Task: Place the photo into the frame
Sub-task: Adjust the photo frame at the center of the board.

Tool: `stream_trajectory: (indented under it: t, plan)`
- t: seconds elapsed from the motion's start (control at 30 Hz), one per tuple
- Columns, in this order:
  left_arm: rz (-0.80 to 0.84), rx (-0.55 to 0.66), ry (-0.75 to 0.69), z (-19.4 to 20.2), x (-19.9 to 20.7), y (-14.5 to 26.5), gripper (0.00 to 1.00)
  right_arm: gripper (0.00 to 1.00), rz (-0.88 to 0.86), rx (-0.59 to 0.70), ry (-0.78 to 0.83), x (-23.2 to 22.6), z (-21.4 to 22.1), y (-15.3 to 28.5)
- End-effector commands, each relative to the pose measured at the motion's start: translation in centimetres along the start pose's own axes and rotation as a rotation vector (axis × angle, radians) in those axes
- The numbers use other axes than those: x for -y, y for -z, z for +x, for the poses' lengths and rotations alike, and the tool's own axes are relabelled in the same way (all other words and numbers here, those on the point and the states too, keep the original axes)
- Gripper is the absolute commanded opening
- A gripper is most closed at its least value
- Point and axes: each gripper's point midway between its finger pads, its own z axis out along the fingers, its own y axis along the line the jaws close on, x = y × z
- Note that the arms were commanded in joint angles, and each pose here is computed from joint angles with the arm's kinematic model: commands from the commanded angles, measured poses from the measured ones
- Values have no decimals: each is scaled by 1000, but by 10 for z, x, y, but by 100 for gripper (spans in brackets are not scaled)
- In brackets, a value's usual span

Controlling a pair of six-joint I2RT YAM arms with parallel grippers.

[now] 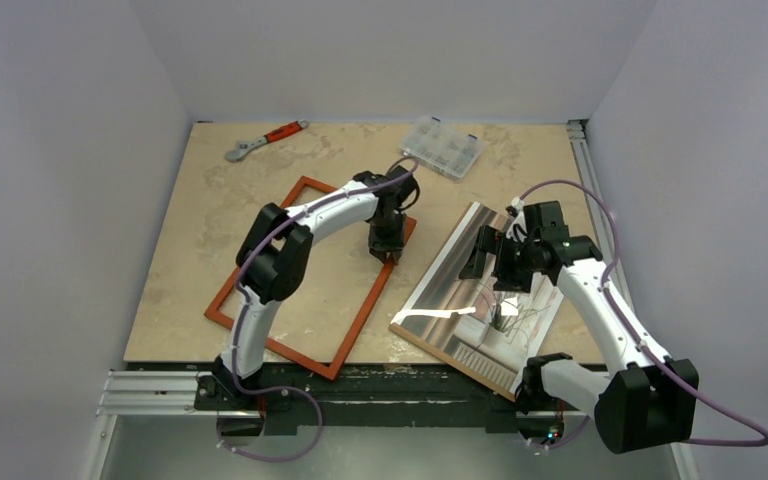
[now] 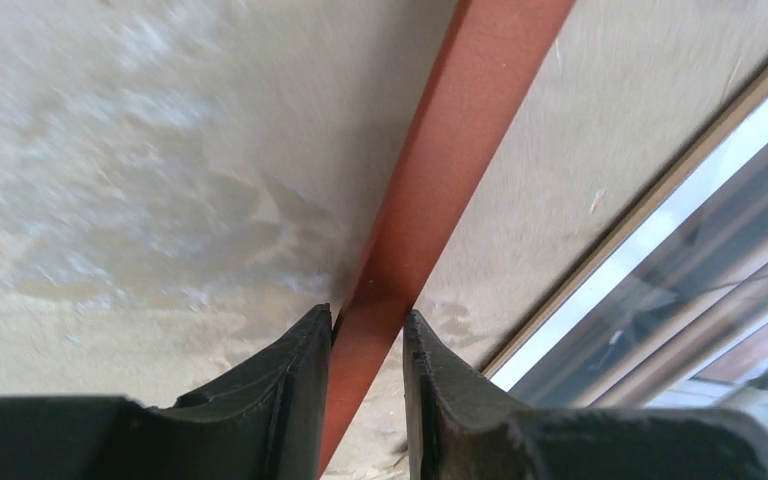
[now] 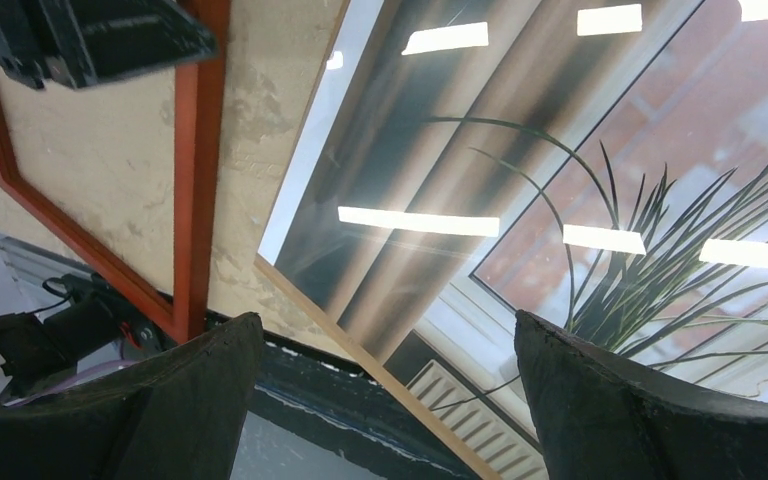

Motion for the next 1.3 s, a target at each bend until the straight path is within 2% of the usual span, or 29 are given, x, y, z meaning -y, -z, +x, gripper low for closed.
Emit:
stream_trajectory:
  t: [0.0,0.07,0.1,0.13,0.27,0.33,0.43,0.6,0.8,1.27]
  plan:
    - [141,99,128,-52,8,18,20,95,-13,36,33,-6,-14,3]
    - [151,123,166,-65,6,20,22,95,-15,30,34,-6,-14,1]
    - [156,134,172,-71,7,22,27,95,-15,28,36,-7,-14,0]
    - [157,146,171,-74,8,24,33,95,-15,27,36,-7,-14,0]
    - [138,172,154,-72,4,41,74,96,-21,31,46,-8,-15,3]
    - [114,192,139,-63,-1,49,87,96,-27,35,50,-9,-14,5]
    - [78,247,105,-43,-9,74,98,96,-37,40,57,-11,-11,10]
    - [46,262,39,4,-9,91,100,97,-43,34,62,-8,5,17]
    - [-54,217,-12,60,-23,85,99,97,-59,50,53,-5,23,25]
    - [-89,156,-65,128,-28,51,92,96,-121,21,3,-10,44,26]
